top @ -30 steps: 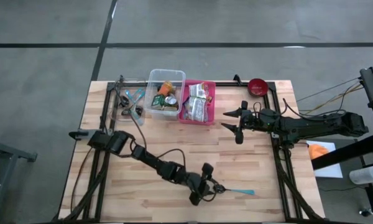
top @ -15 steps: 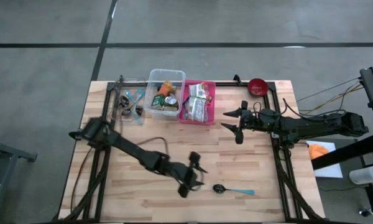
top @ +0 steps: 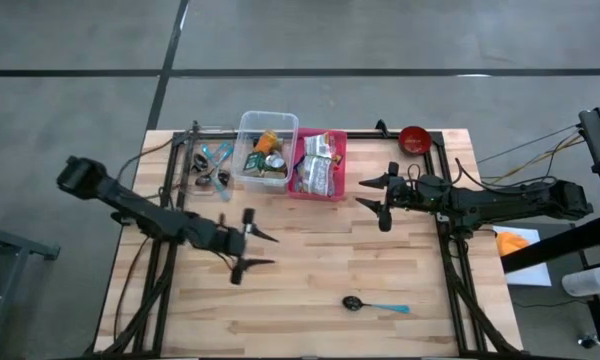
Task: Pick & Place Food Item
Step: Put the blue spoon into the left transparent bin
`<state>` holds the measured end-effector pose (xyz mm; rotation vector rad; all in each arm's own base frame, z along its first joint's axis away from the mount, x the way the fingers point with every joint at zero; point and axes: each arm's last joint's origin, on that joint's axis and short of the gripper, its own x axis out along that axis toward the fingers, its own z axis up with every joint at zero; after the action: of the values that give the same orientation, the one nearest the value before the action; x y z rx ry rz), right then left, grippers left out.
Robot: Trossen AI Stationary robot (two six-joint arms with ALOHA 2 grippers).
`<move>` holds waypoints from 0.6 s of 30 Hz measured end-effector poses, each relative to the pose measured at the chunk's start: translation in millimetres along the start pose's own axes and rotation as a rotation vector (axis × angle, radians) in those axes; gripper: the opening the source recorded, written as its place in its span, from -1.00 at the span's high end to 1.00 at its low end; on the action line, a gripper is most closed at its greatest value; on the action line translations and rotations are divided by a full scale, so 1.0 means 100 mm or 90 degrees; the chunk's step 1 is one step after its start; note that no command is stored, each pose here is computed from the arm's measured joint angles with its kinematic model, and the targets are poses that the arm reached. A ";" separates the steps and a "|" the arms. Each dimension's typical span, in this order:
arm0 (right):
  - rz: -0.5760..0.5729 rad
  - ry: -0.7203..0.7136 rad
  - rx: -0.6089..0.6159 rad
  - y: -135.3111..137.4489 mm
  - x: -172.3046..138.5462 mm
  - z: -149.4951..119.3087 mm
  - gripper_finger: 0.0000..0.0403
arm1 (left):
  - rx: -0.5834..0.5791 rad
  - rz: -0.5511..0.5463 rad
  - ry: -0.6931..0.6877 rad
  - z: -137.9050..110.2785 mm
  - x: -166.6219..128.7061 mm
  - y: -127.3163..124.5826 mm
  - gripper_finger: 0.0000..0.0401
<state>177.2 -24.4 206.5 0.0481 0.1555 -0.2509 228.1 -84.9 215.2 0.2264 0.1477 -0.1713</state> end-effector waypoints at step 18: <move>-0.002 -0.004 -0.002 0.00 0.00 0.01 -0.17 | -0.088 0.039 -0.021 -0.19 -0.41 0.08 -0.21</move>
<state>177.2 -24.7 207.1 0.0433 0.1500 -0.2540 187.5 -66.8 205.5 0.0895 0.1186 -0.1038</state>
